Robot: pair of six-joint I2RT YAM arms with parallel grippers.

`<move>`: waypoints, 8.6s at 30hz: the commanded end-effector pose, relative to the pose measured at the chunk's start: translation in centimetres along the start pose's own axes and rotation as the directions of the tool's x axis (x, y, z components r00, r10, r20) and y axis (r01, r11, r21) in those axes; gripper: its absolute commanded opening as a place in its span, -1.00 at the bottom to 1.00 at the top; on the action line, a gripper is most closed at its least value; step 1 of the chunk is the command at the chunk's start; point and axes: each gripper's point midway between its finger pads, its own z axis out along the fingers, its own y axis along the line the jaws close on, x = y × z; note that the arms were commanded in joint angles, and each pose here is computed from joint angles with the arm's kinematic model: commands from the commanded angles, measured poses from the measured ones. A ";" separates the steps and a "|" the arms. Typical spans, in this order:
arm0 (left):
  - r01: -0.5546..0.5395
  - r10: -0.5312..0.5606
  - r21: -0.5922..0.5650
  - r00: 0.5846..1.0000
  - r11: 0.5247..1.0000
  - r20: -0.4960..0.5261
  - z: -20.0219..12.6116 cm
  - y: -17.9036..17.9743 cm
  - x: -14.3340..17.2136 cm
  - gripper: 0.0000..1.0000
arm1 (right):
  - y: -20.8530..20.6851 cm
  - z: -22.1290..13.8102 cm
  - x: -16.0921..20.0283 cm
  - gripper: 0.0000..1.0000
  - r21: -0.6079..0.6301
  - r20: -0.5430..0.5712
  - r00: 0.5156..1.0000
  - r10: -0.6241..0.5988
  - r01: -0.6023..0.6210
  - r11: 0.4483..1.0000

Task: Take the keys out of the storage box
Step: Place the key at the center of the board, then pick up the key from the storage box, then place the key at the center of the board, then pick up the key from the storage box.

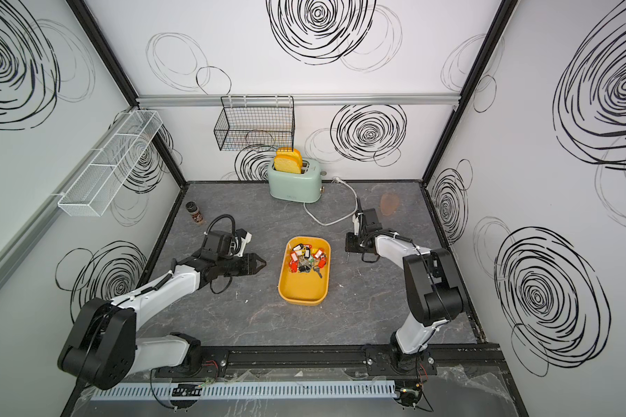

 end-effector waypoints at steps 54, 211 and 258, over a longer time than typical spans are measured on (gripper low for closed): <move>-0.097 0.097 0.038 0.995 0.995 0.003 -1.9 -3.8 -0.5 0.04 | 16.5 -1.7 6.4 -0.32 -0.217 -0.132 0.931 -0.341 0.308 0.926; -0.196 0.196 0.048 0.981 0.979 0.008 -0.3 -6.2 -1.3 0.10 | -6.2 -3.3 0.5 -0.49 0.268 -0.008 0.992 0.126 -0.119 0.956; -0.138 0.150 0.093 0.978 0.986 -0.143 -1.5 -8.6 -1.7 0.10 | 14.5 -4.6 2.8 -0.55 -0.188 -0.031 0.906 -0.422 0.410 0.893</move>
